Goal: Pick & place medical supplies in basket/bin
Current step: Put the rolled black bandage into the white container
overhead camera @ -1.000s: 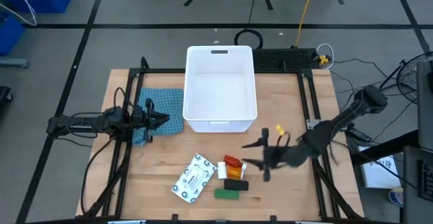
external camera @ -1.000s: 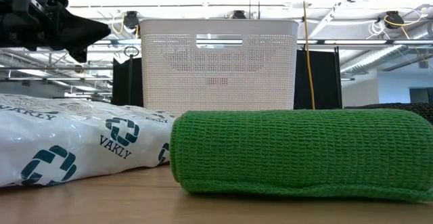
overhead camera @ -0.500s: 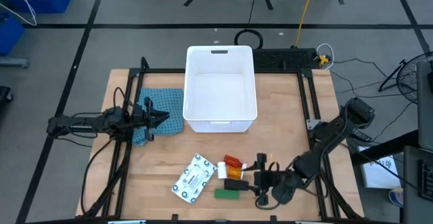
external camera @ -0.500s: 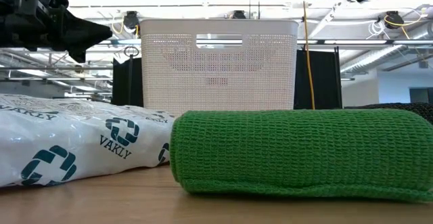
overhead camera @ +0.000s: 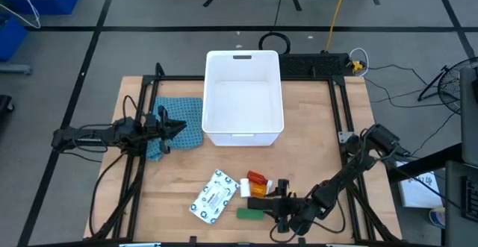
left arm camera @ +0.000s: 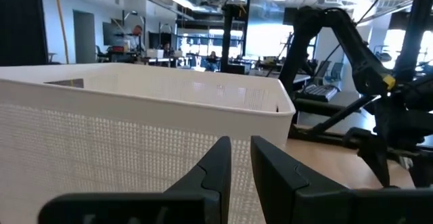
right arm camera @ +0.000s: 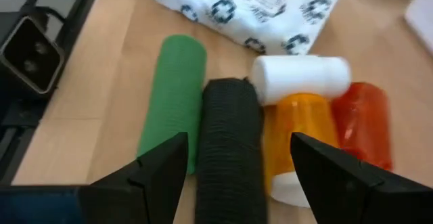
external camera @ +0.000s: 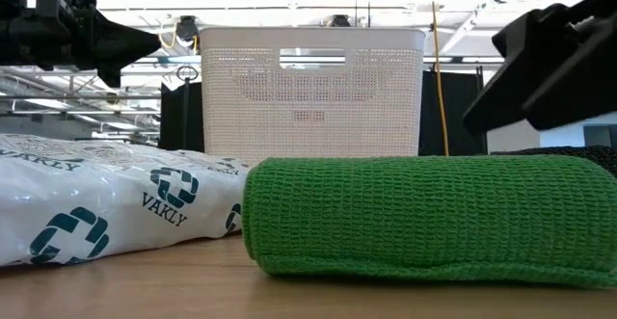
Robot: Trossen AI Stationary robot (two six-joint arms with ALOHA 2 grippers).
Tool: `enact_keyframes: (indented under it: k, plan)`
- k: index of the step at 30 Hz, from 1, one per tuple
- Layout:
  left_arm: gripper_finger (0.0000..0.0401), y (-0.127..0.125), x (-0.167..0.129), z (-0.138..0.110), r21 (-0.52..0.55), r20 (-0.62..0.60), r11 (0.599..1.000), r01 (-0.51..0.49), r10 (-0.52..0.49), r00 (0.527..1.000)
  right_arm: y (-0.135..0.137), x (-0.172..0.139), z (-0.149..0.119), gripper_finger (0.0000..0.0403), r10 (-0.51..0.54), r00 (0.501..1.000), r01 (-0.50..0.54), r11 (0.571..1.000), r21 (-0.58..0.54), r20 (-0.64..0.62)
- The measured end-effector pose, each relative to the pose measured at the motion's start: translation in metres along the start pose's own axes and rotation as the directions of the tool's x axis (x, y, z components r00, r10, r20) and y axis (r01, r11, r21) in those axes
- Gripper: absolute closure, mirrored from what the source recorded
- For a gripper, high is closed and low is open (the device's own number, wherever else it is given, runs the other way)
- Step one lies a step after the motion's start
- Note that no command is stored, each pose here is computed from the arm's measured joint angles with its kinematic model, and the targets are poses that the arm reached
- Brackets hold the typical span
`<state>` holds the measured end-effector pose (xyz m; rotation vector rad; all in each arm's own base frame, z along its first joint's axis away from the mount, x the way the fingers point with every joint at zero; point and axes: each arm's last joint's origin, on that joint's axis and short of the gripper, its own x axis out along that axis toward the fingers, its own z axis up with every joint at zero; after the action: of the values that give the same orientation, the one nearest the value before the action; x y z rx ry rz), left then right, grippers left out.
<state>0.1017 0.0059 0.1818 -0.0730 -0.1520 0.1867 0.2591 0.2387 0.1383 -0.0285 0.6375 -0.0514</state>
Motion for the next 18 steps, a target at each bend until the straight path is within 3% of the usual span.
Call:
enact_keyframes:
  k: [12,18]
  plan:
    - [0.0339,0.0,0.0,0.0,0.039,0.001,0.999,0.0,0.0,1.0,0.003,0.016,-0.027,0.0149,0.001,0.993,-0.001,1.0,0.004,-0.117]
    - [0.0338,0.0,0.0,0.0,0.044,0.002,0.999,0.0,0.0,1.0,0.004,0.018,-0.028,0.0149,0.01,0.993,-0.011,1.0,-0.004,-0.119]
